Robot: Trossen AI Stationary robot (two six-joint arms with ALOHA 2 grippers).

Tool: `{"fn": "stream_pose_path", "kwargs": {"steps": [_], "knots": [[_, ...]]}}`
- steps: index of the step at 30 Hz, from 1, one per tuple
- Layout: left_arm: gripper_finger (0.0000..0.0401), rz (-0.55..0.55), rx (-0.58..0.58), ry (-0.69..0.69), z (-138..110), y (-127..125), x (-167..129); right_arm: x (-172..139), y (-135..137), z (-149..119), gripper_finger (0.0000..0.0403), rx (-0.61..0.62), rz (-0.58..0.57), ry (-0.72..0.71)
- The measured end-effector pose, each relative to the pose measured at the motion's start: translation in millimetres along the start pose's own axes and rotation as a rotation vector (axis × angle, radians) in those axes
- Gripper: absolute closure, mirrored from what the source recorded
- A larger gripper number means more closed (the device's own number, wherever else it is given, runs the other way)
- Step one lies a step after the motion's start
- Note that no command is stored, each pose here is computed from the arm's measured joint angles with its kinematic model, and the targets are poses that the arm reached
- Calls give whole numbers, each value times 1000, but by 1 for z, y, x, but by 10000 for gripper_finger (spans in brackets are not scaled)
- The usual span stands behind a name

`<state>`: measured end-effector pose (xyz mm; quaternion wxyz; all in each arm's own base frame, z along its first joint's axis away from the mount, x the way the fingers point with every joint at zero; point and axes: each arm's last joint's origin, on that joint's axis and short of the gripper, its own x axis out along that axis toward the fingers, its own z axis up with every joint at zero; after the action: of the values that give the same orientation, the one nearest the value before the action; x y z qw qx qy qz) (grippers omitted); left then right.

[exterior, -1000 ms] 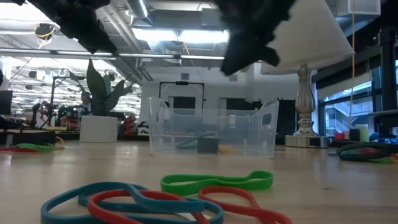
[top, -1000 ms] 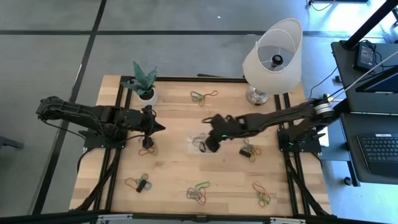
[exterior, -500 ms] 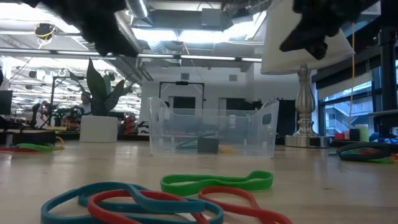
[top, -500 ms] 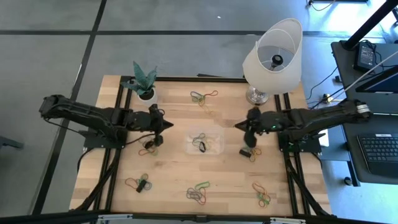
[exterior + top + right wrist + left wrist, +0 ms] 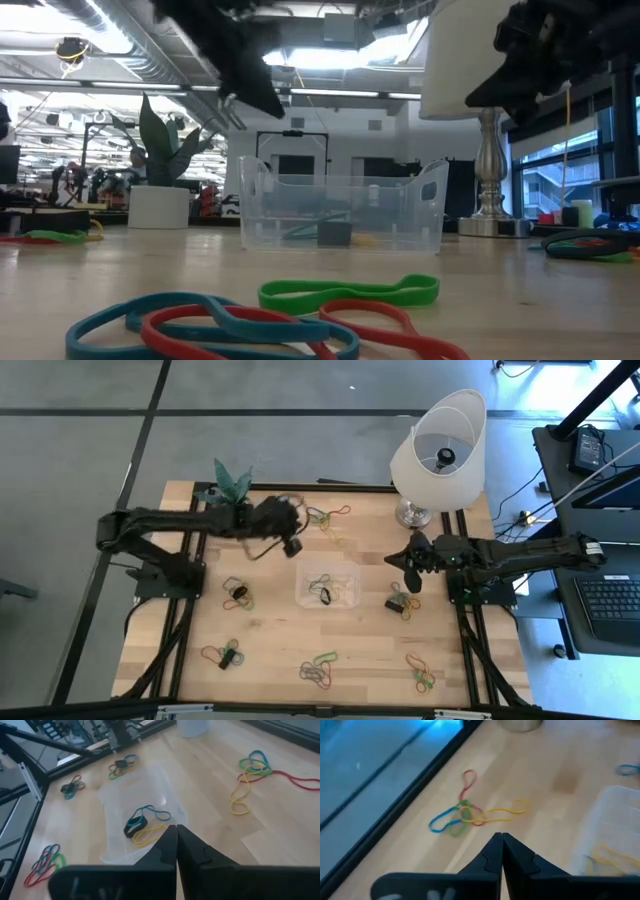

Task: Pick and place rubber bands into bin
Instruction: Put the green rubber band into the transparent bin

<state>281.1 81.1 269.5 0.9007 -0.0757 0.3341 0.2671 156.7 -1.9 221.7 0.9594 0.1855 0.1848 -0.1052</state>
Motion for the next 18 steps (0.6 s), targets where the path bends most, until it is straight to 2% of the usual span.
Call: {"fn": "stream_pose_path", "kwargs": {"steps": [4, 9, 14, 18], "knots": [[397, 10, -16, 73, 25, 30, 27, 1, -2, -1, 399, 11, -1, 1], [390, -58, 21, 141, 49, 61, 61, 1, -3, -1, 399, 59, -4, -1], [344, -64, 46, 276, 58, 83, 97, 1, -3, -1, 399, 113, -11, -6], [297, -52, 34, 367, 55, 95, 129, 1, -4, 0, 394, 166, -38, -20]]}}
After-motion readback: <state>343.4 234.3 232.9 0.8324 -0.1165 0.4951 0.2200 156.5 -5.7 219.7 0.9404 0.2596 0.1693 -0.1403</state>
